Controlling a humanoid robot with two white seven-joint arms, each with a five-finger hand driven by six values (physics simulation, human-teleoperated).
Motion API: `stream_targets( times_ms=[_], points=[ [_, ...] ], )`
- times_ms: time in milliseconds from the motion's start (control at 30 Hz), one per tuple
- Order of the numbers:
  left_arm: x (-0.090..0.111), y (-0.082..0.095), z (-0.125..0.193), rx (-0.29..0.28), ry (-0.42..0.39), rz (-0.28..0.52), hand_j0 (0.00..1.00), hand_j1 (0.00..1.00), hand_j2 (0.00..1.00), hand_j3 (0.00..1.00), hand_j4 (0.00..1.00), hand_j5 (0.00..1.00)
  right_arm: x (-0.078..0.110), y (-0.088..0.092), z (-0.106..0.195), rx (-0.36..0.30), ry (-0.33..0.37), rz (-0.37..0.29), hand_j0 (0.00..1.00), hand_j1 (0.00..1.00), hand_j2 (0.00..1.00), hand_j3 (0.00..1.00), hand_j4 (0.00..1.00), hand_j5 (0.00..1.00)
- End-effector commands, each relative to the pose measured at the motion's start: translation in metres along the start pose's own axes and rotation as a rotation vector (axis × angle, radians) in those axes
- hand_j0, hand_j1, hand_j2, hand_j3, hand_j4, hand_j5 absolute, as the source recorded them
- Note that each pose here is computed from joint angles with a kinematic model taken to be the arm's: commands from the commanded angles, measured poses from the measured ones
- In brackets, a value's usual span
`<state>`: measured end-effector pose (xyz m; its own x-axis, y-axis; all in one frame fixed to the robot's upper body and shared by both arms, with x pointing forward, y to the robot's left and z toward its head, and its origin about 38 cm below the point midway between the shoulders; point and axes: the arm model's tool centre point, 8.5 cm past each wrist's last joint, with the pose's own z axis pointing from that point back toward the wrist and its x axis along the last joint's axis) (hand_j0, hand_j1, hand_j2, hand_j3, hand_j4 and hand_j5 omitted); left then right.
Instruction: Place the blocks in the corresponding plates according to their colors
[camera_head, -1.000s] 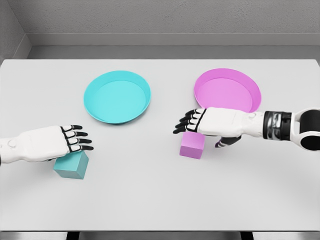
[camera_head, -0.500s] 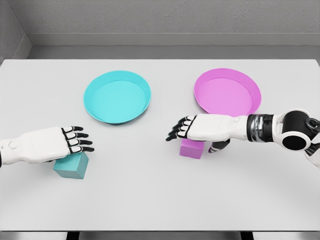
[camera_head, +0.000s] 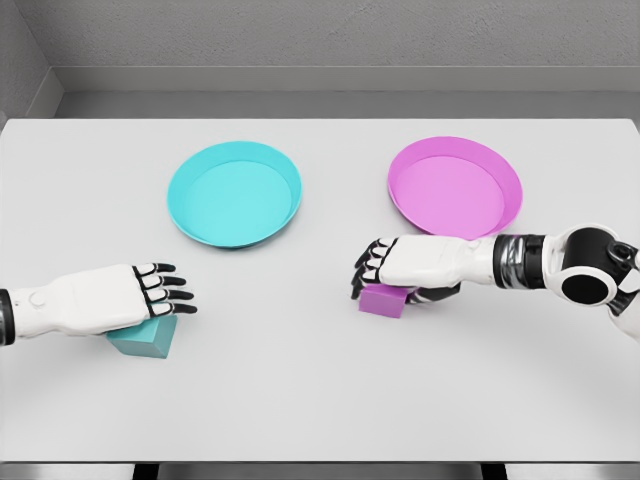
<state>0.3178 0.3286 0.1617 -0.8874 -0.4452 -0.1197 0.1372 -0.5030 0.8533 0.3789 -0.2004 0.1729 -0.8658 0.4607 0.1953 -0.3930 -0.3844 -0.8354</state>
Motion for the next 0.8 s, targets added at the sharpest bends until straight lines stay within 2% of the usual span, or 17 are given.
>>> stream_targets(
  times_ms=[0, 200, 433, 533, 667, 767],
  points=[
    [0.000, -0.001, 0.001, -0.020, 0.001, 0.003, 1.00, 1.00, 1.00, 1.00, 1.00, 1.00, 0.001, 0.001, -0.001, 0.005, -0.002, 0.002, 0.51, 0.51, 0.51, 0.51, 0.51, 0.51],
    [0.001, -0.004, 0.002, -0.037, -0.002, 0.006, 1.00, 1.00, 1.00, 1.00, 1.00, 1.00, 0.001, -0.001, 0.000, 0.002, -0.002, 0.005, 0.50, 0.50, 0.50, 0.50, 0.50, 0.50],
    [0.001, -0.002, 0.001, -0.018, -0.003, 0.011, 1.00, 1.00, 1.00, 1.00, 1.00, 1.00, -0.004, -0.027, 0.008, -0.040, 0.018, 0.051, 0.50, 0.50, 0.50, 0.50, 0.50, 0.50],
    [0.001, -0.001, 0.001, -0.013, -0.004, 0.017, 0.91, 0.91, 0.91, 0.91, 0.91, 0.91, -0.005, -0.037, 0.012, -0.068, 0.027, 0.061, 0.50, 0.50, 0.50, 0.50, 0.50, 0.50],
    [0.000, 0.000, 0.002, -0.010, -0.002, 0.018, 0.76, 0.76, 0.76, 0.76, 0.76, 0.76, -0.010, -0.046, 0.018, -0.094, 0.045, 0.067, 0.50, 0.50, 0.50, 0.50, 0.50, 0.50],
    [-0.001, 0.001, 0.003, -0.008, 0.000, 0.023, 0.67, 0.67, 0.67, 0.67, 0.67, 0.67, -0.018, -0.054, 0.023, -0.111, 0.108, 0.047, 0.50, 0.50, 0.50, 0.50, 0.50, 0.50]
  ],
)
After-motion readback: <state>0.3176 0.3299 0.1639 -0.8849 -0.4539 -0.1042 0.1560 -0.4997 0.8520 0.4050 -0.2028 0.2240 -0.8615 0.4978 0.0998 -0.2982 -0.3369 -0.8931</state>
